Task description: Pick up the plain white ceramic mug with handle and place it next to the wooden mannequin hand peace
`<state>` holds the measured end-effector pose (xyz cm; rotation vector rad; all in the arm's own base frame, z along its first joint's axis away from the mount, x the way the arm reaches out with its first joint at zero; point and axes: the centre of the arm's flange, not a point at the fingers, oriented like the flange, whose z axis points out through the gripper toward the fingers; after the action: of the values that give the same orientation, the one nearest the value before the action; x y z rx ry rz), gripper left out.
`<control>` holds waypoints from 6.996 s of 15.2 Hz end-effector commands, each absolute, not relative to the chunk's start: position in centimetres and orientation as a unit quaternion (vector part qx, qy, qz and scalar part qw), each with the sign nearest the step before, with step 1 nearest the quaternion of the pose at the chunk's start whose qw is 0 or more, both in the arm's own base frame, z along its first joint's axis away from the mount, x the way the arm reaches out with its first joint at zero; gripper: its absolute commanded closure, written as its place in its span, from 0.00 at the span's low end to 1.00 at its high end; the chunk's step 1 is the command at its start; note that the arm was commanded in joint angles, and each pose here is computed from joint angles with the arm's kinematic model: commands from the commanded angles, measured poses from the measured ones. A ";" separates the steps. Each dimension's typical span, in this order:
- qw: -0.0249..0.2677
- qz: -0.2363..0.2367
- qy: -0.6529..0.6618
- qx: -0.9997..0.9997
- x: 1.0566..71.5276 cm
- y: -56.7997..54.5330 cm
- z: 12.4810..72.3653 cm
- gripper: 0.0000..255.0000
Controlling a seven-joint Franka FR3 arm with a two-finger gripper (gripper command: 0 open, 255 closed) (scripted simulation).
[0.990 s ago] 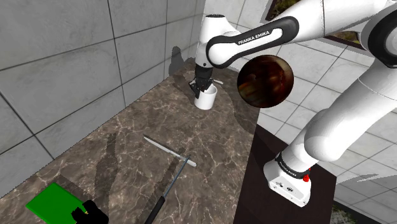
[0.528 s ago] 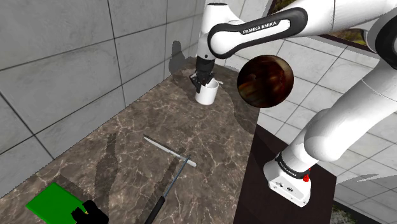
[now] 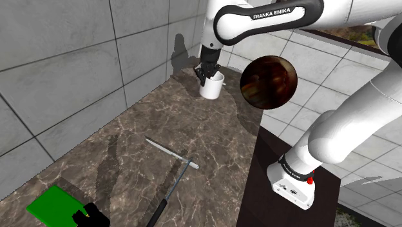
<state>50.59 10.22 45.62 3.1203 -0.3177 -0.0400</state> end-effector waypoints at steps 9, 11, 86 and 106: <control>0.002 -0.013 -0.101 0.995 50.5 10.2 50.8 1.00; 0.002 -0.013 -0.101 0.995 50.5 10.2 51.9 1.00; 0.002 -0.013 -0.101 0.995 20.5 47.7 62.3 1.00; 0.002 -0.013 -0.101 0.995 20.5 47.7 51.7 1.00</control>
<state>20.52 47.67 52.07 3.1196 -0.3177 -0.0407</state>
